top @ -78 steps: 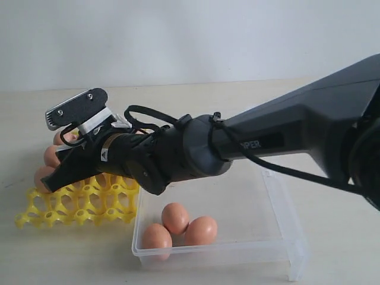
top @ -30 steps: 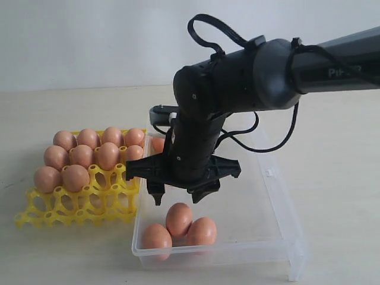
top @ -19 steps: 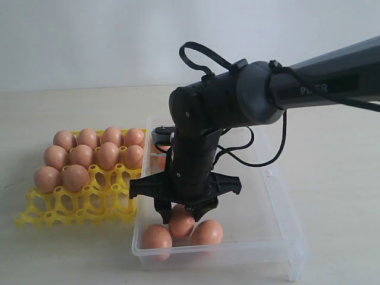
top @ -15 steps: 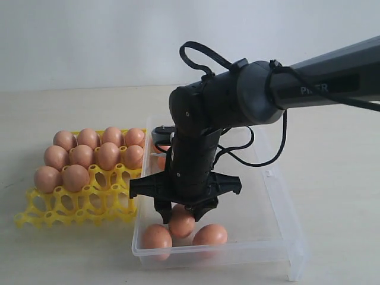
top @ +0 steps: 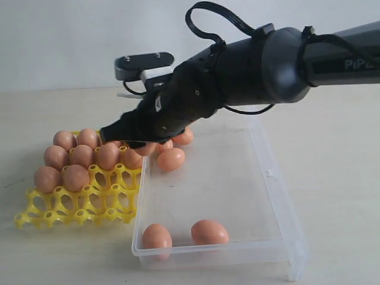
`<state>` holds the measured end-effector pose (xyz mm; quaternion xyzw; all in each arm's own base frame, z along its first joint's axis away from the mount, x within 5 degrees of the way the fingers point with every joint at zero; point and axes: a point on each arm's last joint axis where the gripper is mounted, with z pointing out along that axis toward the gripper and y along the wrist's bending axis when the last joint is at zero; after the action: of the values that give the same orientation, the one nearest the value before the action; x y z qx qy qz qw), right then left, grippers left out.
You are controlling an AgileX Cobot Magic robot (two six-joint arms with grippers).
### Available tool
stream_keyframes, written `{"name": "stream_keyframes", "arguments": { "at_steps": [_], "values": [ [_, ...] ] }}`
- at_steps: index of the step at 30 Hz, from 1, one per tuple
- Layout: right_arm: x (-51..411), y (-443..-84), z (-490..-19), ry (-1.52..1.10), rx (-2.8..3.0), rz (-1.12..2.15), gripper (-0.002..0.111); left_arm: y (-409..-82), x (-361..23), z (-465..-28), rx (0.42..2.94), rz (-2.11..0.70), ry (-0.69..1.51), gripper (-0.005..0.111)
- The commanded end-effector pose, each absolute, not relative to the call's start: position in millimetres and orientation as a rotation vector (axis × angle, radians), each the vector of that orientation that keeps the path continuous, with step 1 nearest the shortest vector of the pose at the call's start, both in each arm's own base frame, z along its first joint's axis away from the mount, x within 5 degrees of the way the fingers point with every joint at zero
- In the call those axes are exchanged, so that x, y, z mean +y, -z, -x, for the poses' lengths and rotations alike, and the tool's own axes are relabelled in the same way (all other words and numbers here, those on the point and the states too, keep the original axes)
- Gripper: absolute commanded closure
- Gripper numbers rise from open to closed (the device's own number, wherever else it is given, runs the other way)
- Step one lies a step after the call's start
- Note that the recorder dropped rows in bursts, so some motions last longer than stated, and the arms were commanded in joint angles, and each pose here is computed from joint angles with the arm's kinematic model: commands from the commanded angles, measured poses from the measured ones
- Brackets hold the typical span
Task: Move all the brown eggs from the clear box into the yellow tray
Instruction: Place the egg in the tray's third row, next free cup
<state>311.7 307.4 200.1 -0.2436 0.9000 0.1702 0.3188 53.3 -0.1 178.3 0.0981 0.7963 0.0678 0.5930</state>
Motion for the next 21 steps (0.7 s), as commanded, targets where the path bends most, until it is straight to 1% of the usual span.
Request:
{"name": "stream_keyframes", "arguments": {
  "at_steps": [1, 4, 10, 13, 17, 21],
  "values": [
    [335.2, -207.0, -310.2, -0.513, 2.028, 0.81, 0.108, -180.6, -0.3, -53.1, 1.834, -0.223, -0.154, 0.107],
    [345.7, -194.9, -307.1, -0.486, 1.957, 0.903, 0.108, -180.6, -0.3, -53.1, 1.834, -0.223, -0.154, 0.107],
    [351.6, -162.9, -309.4, -0.464, 1.976, 0.948, 0.106, -180.6, -0.3, -53.1, 1.834, -0.223, -0.154, 0.107],
    [355.7, -151.2, -308.6, -0.47, 1.974, 0.954, 0.101, -180.6, -0.3, -53.1, 1.834, -0.223, -0.154, 0.107],
    [360.7, -139.7, -306.6, -0.492, 1.977, 0.942, 0.091, -180.6, -0.3, -53.1, 1.834, -0.223, -0.154, 0.107],
    [363.5, -131.2, -304.9, -0.498, 1.981, 0.945, 0.084, -180.6, -0.3, -53.1, 1.834, -0.223, -0.154, 0.107]
  ]
}}
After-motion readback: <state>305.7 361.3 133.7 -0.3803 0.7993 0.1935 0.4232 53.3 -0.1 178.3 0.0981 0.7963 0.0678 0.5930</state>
